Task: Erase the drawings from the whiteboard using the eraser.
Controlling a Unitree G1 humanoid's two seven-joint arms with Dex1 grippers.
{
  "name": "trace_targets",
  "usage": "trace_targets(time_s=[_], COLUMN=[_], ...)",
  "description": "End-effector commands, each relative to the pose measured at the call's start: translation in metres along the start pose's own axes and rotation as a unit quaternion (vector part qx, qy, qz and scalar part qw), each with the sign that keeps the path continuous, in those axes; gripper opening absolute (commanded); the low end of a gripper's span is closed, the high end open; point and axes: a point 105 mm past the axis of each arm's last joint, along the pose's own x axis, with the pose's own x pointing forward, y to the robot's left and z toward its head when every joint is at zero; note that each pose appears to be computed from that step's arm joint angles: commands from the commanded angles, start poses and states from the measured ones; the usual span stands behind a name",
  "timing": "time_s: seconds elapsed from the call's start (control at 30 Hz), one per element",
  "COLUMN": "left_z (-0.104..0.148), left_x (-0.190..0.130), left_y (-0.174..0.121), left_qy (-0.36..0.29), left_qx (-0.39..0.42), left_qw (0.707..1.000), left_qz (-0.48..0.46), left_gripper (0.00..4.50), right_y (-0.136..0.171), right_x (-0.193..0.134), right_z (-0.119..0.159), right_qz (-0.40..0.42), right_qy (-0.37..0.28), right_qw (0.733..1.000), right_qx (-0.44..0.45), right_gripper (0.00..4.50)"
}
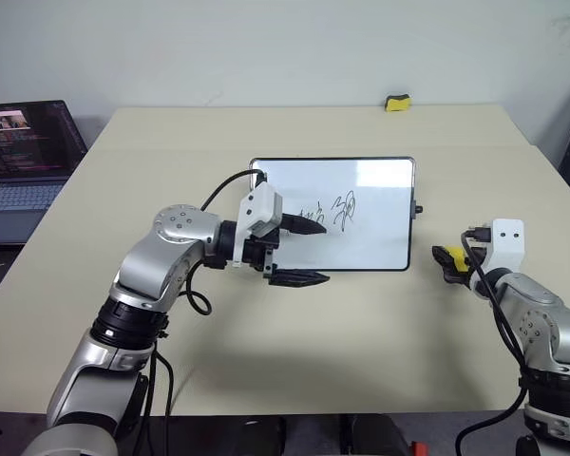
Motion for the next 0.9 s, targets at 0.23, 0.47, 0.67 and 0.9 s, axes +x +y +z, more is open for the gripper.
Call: trace_targets(time_s=[0.23, 0.47, 0.67, 0.9], left_z=[0.008, 0.008, 0.006, 0.0], left_x=[-0.01, -0.01, -0.013, -0.027], left_y=[0.003, 0.002, 0.003, 0.007], left_qy=[-0.004, -0.001, 0.001, 0.005], left_qx=[0.021, 0.02, 0.015, -0.004], left_qw=[1.0, 1.0, 1.0, 0.998], left_qz=[0.017, 0.018, 0.025, 0.065], left_gripper=[4.5, 4.5, 4.5, 4.5], right_y=[-0.003, -0.005, -0.005, -0.002], right_x=[-0.004, -0.005, -0.005, -0.009], right_z=[0.011, 0.007, 0.004, 0.007], right_qz=[-0.002, -0.008, -0.007, 0.001], right_qy=[-0.018, -0.011, -0.005, -0.012], right_qw=[1.0, 1.0, 1.0, 1.0], right_qx=[0.004, 0.004, 0.001, -0.018], right_gripper=[4.48, 2.46, 1.09, 1.09])
